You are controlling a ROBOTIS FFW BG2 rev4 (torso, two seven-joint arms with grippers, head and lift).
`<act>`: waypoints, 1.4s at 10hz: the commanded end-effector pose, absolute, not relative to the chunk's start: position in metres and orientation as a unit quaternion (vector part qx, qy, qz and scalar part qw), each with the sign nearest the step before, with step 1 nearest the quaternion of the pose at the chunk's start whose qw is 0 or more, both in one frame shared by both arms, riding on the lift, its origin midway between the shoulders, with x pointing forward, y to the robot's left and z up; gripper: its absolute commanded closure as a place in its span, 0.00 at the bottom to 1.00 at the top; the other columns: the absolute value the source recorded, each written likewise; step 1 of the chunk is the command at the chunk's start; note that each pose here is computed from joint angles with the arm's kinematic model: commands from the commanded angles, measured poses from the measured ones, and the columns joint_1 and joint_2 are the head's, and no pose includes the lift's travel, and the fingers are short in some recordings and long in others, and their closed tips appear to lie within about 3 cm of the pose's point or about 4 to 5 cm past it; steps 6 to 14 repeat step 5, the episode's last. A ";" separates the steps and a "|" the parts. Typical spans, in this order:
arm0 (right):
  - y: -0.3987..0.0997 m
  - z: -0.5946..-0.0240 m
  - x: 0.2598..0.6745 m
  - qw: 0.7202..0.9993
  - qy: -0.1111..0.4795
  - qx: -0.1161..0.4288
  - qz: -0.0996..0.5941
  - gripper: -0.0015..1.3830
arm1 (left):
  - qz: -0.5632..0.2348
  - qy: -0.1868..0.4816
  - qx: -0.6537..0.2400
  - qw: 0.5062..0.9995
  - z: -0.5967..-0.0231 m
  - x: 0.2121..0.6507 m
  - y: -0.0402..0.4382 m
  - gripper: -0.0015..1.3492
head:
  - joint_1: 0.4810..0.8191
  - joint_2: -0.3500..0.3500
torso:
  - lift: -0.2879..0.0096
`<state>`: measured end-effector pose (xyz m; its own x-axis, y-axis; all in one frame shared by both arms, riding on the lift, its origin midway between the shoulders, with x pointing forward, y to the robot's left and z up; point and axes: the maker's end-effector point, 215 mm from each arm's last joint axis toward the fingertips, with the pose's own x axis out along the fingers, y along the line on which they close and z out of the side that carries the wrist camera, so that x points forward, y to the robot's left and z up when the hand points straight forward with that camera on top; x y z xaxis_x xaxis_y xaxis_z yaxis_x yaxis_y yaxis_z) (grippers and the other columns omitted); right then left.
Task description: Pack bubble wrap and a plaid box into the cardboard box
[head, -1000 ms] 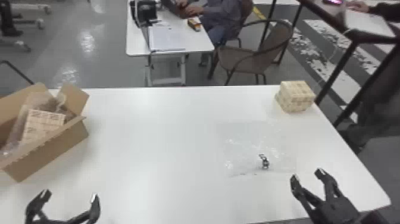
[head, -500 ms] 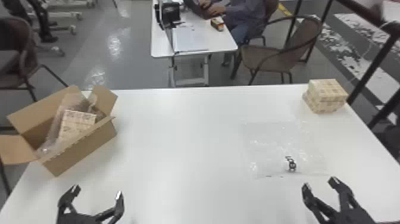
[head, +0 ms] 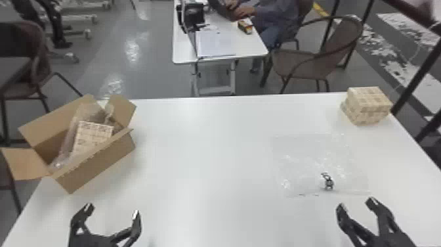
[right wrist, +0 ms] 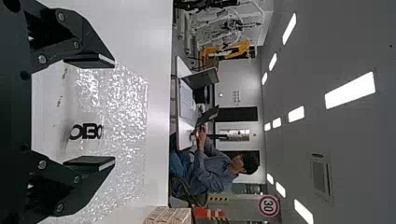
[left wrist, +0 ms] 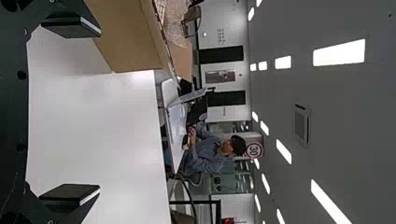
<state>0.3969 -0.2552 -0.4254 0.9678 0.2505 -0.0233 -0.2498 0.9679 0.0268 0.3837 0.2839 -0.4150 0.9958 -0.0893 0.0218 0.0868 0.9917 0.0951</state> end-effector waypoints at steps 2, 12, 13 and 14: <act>-0.257 -0.425 0.400 0.992 0.013 0.024 0.123 0.38 | -0.041 -0.013 0.042 0.998 -0.415 0.385 0.285 0.09 | 0.63 0.56 | 0.65; -0.258 -0.423 0.403 0.992 0.009 0.028 0.121 0.38 | -0.042 -0.016 0.039 0.998 -0.413 0.387 0.284 0.09 | 0.63 0.56 | 0.65; -0.258 -0.423 0.403 0.992 0.009 0.028 0.121 0.38 | -0.042 -0.016 0.039 0.998 -0.413 0.387 0.284 0.09 | 0.63 0.56 | 0.65; -0.258 -0.423 0.403 0.992 0.009 0.028 0.121 0.38 | -0.042 -0.016 0.039 0.998 -0.413 0.387 0.284 0.09 | 0.63 0.56 | 0.65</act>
